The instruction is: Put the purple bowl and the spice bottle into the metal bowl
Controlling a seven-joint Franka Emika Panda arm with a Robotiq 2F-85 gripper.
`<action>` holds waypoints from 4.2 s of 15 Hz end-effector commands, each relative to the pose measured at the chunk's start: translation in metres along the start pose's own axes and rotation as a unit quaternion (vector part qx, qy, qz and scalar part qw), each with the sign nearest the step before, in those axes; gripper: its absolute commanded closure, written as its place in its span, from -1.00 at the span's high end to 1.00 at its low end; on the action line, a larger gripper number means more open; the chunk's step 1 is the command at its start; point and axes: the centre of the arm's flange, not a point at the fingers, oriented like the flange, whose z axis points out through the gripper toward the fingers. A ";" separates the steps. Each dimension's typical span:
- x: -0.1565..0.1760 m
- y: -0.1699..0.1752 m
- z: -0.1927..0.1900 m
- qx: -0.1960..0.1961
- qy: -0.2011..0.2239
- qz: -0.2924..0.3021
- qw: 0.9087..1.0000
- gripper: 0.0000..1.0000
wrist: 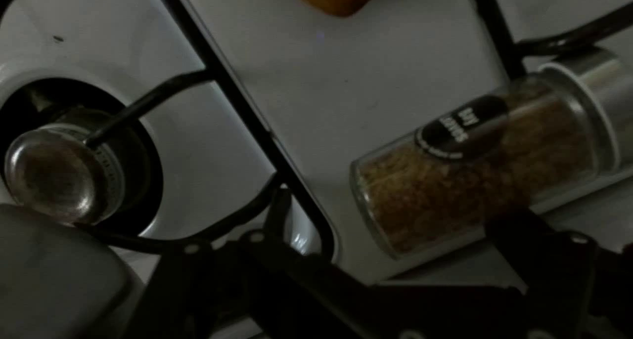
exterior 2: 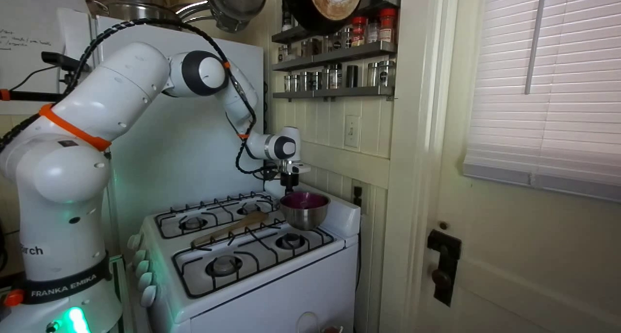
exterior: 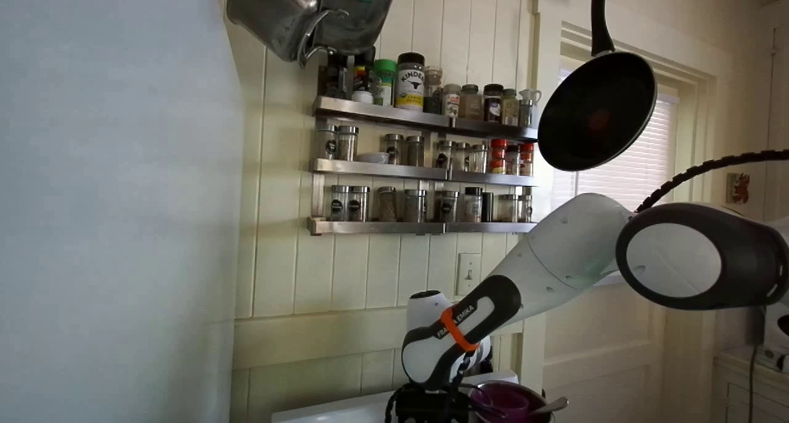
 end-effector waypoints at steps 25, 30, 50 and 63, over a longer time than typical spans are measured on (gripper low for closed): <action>-0.006 -0.036 0.004 0.039 0.015 0.159 0.986 -0.28; -0.027 -0.042 -0.017 0.048 0.049 0.163 0.984 -0.39; -0.114 0.036 -0.139 0.167 0.291 0.221 0.916 -0.50; -0.131 0.151 -0.139 0.134 0.393 0.469 0.780 -0.50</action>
